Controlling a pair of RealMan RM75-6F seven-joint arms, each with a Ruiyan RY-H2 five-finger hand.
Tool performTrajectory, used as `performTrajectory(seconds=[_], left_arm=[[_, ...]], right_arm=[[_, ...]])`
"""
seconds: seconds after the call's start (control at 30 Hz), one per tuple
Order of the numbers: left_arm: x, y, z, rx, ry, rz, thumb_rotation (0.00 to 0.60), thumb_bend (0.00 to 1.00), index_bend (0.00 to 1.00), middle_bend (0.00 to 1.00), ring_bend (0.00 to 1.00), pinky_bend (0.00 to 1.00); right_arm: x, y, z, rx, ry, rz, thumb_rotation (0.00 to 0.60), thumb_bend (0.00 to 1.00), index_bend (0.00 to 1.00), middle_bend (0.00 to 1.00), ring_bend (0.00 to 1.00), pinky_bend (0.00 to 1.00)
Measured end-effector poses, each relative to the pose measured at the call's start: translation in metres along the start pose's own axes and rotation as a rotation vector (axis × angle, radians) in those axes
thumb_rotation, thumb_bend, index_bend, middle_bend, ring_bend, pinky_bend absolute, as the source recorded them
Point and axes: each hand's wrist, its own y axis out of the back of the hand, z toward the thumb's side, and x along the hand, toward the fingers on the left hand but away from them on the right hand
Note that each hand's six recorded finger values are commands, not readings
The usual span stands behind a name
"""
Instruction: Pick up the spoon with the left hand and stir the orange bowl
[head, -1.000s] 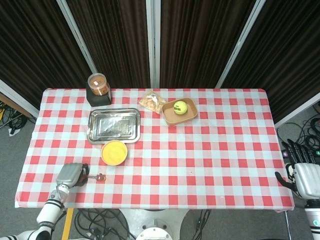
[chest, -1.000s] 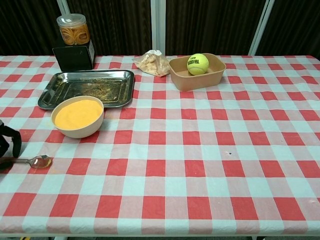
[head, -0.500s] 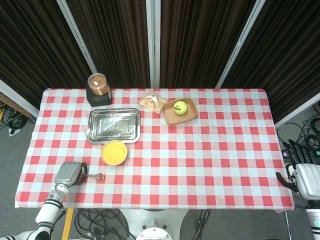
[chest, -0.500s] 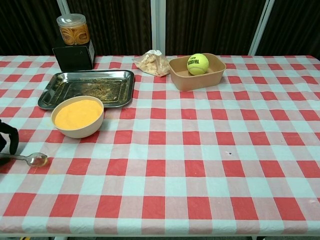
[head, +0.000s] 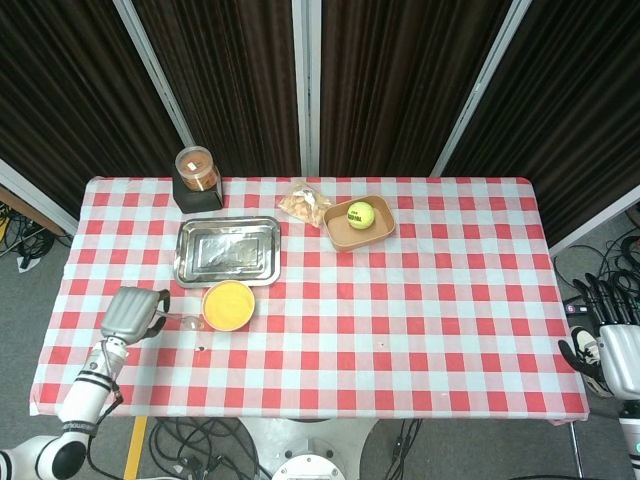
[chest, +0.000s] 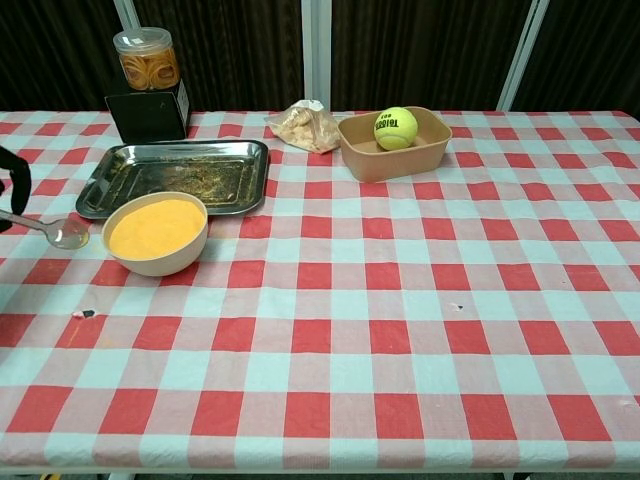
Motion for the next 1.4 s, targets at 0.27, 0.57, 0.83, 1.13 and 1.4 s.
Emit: performTrajectory(seconds=[0.27, 0.57, 0.83, 1.13, 1.4], left_arm=[[0.029, 0.023, 0.033, 0.106, -0.082, 0.017, 0.600, 0.42, 0.62, 0.88, 0.87, 0.93], [0.054, 0.013, 0.055, 0.094, -0.075, -0.057, 0.600, 0.42, 0.62, 0.88, 0.87, 0.93], [0.067, 0.007, 0.067, 0.084, -0.055, -0.104, 0.600, 0.42, 0.59, 0.88, 0.87, 0.93], [0.070, 0.004, 0.066, 0.112, -0.031, -0.131, 0.600, 0.42, 0.50, 0.87, 0.87, 0.93], [0.068, 0.008, 0.062, 0.120, -0.024, -0.108, 0.600, 0.36, 0.49, 0.87, 0.87, 0.93]], right_arm=[[-0.002, 0.002, 0.002, 0.002, 0.002, 0.000, 0.600, 0.23, 0.00, 0.00, 0.00, 0.00], [-0.004, 0.000, 0.001, 0.001, -0.003, 0.008, 0.600, 0.23, 0.00, 0.00, 0.00, 0.00], [-0.005, -0.002, 0.000, -0.001, -0.001, 0.016, 0.600, 0.23, 0.00, 0.00, 0.00, 0.00], [-0.004, -0.002, 0.000, -0.003, -0.002, 0.017, 0.600, 0.23, 0.00, 0.00, 0.00, 0.00], [-0.002, 0.001, -0.002, -0.002, -0.004, 0.007, 0.600, 0.23, 0.00, 0.00, 0.00, 0.00]])
